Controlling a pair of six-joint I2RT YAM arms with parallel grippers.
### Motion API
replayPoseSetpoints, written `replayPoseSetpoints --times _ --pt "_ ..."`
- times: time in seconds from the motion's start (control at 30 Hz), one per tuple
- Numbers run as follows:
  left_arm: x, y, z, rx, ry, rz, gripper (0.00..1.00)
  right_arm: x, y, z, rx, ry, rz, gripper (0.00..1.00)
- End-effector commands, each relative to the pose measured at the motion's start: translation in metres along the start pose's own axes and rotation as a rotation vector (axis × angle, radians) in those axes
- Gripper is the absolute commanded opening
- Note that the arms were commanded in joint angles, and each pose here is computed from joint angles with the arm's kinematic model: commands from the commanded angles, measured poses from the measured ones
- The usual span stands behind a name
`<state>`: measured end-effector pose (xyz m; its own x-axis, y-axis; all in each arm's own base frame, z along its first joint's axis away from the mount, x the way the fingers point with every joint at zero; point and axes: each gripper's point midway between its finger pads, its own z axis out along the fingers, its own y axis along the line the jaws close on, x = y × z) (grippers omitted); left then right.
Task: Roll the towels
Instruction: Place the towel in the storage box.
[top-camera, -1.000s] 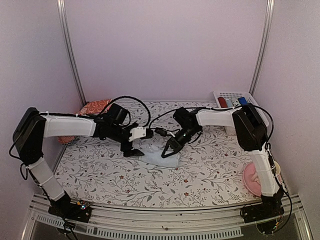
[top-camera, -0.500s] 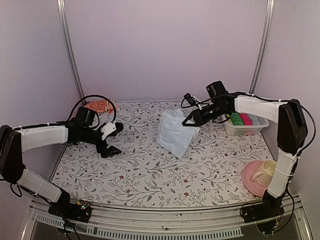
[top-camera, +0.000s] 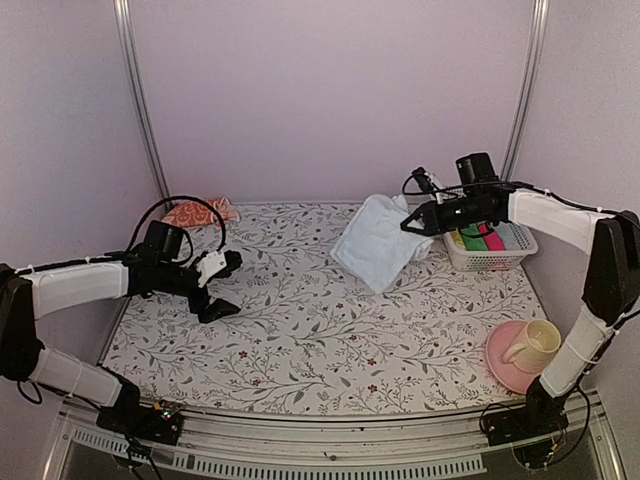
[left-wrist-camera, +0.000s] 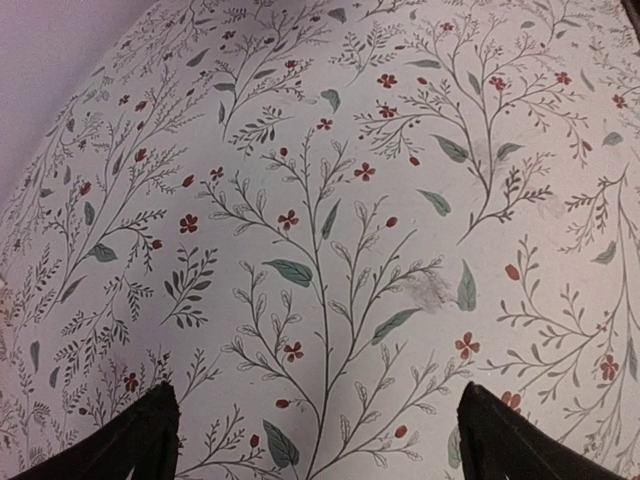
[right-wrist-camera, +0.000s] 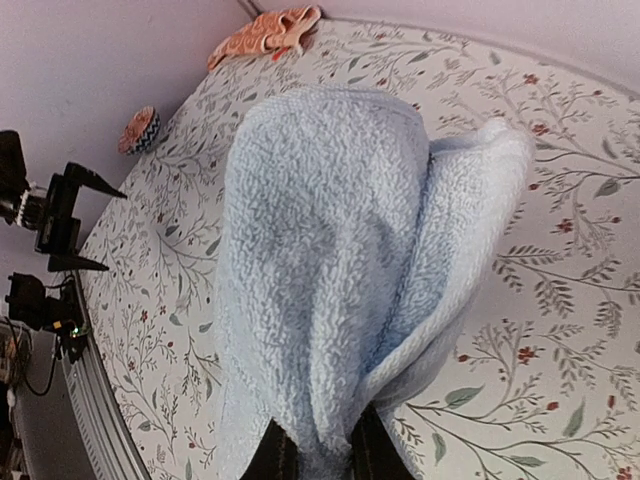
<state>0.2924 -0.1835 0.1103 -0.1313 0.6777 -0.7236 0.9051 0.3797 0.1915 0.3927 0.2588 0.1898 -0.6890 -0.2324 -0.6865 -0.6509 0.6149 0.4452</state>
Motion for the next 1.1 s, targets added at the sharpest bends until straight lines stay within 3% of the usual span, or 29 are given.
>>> replayPoseSetpoints --times 0.0,0.23,0.37,0.57,1.07 --pt "0.008 -0.005 -0.001 -0.005 -0.003 -0.015 0.97 -0.047 -0.028 -0.082 0.125 -0.223 0.007 0.02" --pt "0.01 -0.006 -0.003 -0.019 -0.005 -0.014 0.97 -0.055 -0.095 -0.203 0.457 -0.423 0.081 0.02" --pt "0.011 -0.007 -0.002 -0.016 -0.005 -0.015 0.97 -0.053 -0.124 -0.247 0.719 -0.445 0.069 0.02" --pt "0.015 -0.008 -0.002 -0.018 0.003 -0.017 0.97 -0.036 -0.168 -0.261 0.971 -0.35 0.062 0.02" --pt "0.022 -0.012 0.001 -0.012 0.013 -0.022 0.97 -0.022 -0.209 -0.278 1.09 -0.299 0.108 0.02"
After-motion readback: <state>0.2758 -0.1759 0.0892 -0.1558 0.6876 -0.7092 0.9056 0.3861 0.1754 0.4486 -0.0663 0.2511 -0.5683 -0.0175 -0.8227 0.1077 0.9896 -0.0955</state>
